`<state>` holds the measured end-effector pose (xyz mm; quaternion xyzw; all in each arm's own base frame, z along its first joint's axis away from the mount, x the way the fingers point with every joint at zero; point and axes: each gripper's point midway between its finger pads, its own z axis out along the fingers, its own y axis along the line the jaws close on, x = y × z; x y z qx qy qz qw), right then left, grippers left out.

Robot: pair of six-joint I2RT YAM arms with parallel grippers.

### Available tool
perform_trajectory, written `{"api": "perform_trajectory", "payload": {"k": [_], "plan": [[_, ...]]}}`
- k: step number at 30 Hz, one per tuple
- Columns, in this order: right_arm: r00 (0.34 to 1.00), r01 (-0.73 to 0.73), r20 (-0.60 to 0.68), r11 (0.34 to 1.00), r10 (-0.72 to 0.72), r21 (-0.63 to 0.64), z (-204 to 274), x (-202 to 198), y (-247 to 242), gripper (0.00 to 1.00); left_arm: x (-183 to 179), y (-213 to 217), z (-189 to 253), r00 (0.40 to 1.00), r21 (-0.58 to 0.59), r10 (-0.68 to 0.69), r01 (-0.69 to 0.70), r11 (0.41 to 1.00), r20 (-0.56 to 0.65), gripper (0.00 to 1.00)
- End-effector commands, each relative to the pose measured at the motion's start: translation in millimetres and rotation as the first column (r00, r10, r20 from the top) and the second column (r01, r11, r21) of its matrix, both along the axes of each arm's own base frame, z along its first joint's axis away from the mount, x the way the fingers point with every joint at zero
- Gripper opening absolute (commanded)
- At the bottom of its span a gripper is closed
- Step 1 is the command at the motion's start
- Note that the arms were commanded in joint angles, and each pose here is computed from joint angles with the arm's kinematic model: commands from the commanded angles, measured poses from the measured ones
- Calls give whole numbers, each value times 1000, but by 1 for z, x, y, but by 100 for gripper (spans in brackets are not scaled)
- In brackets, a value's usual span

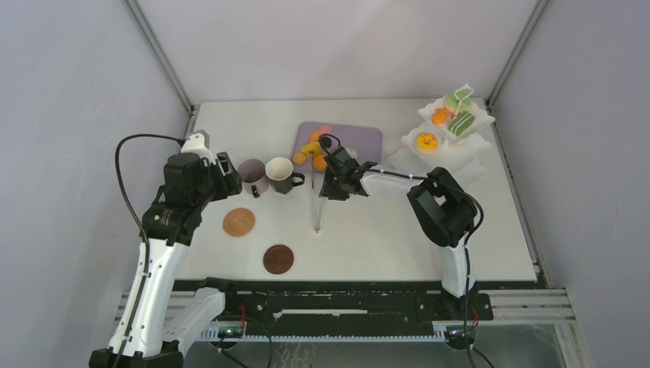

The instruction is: Serve the afternoon tea

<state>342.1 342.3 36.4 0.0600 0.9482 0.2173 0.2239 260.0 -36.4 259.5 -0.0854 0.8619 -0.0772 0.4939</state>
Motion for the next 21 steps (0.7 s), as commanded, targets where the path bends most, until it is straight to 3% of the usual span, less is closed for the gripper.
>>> {"api": "perform_trajectory", "payload": {"k": [1,10,21], "plan": [[999,30,27,999,-32,45,6,17,12,39,0,2,-2,1000,-1,9,-9,1000,13,67],[998,52,28,998,-52,19,6,19,4,16,0,2,0,1000,-3,7,-7,1000,15,67],[994,37,103,999,-34,-25,31,22,-9,0,0,1,3,1000,-6,2,-2,1000,22,67]]}}
